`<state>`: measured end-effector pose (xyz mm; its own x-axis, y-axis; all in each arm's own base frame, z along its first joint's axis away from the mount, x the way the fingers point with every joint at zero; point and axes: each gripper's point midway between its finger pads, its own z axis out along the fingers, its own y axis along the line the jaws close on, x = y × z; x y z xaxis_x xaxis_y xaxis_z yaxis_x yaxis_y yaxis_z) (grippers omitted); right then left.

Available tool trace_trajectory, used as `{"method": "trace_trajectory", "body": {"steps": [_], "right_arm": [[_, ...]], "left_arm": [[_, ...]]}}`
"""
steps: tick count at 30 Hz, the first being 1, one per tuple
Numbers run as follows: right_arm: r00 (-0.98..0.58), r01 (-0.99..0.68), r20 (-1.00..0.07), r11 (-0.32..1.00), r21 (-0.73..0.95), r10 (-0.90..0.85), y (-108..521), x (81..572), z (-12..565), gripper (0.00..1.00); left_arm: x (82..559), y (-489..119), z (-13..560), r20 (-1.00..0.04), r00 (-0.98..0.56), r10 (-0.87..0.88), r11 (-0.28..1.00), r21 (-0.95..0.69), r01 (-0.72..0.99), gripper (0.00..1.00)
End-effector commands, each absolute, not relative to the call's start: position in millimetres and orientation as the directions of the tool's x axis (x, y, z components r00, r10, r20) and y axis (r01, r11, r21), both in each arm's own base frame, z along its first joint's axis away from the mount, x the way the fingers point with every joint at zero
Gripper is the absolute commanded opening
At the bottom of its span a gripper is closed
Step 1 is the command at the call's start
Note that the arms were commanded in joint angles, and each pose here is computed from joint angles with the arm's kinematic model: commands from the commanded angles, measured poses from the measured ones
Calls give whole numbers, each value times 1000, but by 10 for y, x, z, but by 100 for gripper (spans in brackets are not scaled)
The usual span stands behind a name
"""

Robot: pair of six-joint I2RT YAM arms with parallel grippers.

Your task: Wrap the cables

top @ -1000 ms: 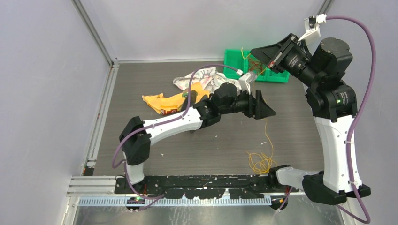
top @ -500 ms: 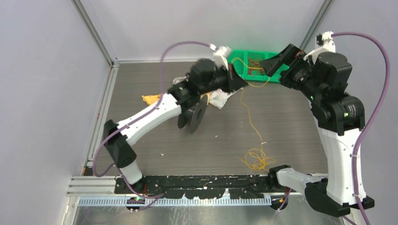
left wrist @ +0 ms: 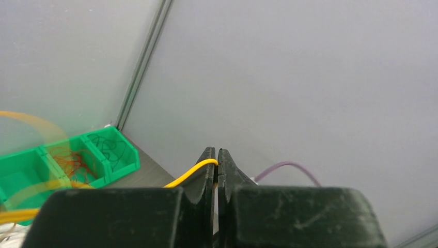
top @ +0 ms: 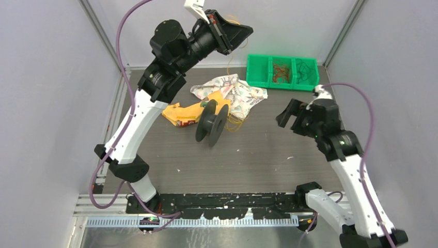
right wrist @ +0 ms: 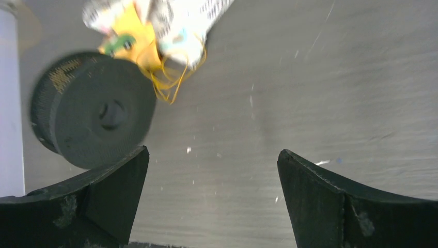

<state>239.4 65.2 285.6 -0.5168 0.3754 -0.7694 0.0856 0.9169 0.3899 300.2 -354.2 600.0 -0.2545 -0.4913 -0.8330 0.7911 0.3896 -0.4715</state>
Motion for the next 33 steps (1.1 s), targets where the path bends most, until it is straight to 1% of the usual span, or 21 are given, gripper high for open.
{"method": "trace_trajectory", "body": {"steps": [1,8,12,15,17,19,20,23,26,27,28,29,30,32,33], "right_arm": [[-594,-1,-674,837,547,440,1095,2610,2546,99],[-665,57,-603,835,548,441,1229,2912,2047,97],[-693,107,-564,839,534,448,1387,3084,1788,94],[-733,98,-557,872,480,389,1666,3182,1555,93],[-744,120,-569,908,402,351,1762,3301,1397,91],[-748,126,-576,923,363,329,1872,3459,1291,91],[-763,138,-562,929,343,320,1916,3537,1143,90],[-776,156,-554,942,296,303,2005,3754,914,86],[-785,169,-544,948,271,296,2074,3935,734,77],[-785,171,-544,947,270,297,2100,3986,695,73],[-787,176,-541,948,266,298,2115,4025,647,65],[-786,183,-540,948,261,300,2122,4059,610,61],[-786,188,-539,948,259,303,2125,4086,575,58],[-791,191,-534,949,250,300,2136,4107,489,54],[-795,193,-528,950,246,298,2139,4110,452,50]], "left_arm": [[2986,-3593,5949,-846,-281,-454,382,-469,796,1],[2963,-3342,6161,-847,-217,-485,418,-443,793,0],[2916,-3138,6274,-852,-164,-497,468,-422,777,0],[2898,-2952,6297,-861,-117,-495,530,-406,744,0],[2863,-2807,6314,-862,-88,-500,567,-402,719,0],[2818,-2703,6319,-860,-68,-506,585,-400,706,0],[2772,-2641,6333,-858,-58,-510,590,-398,703,0],[2756,-2530,6288,-864,-42,-502,623,-395,675,1],[2719,-2452,6273,-869,-33,-493,641,-389,661,1],[2706,-2438,6264,-871,-33,-491,643,-387,660,1],[2698,-2426,6256,-872,-32,-489,646,-386,658,1],[2690,-2412,6249,-872,-32,-489,648,-387,656,1],[2687,-2405,6233,-873,-33,-486,650,-387,654,1],[2687,-2397,6203,-875,-37,-482,654,-388,649,1],[2692,-2399,6182,-876,-40,-480,656,-388,647,1]]}}
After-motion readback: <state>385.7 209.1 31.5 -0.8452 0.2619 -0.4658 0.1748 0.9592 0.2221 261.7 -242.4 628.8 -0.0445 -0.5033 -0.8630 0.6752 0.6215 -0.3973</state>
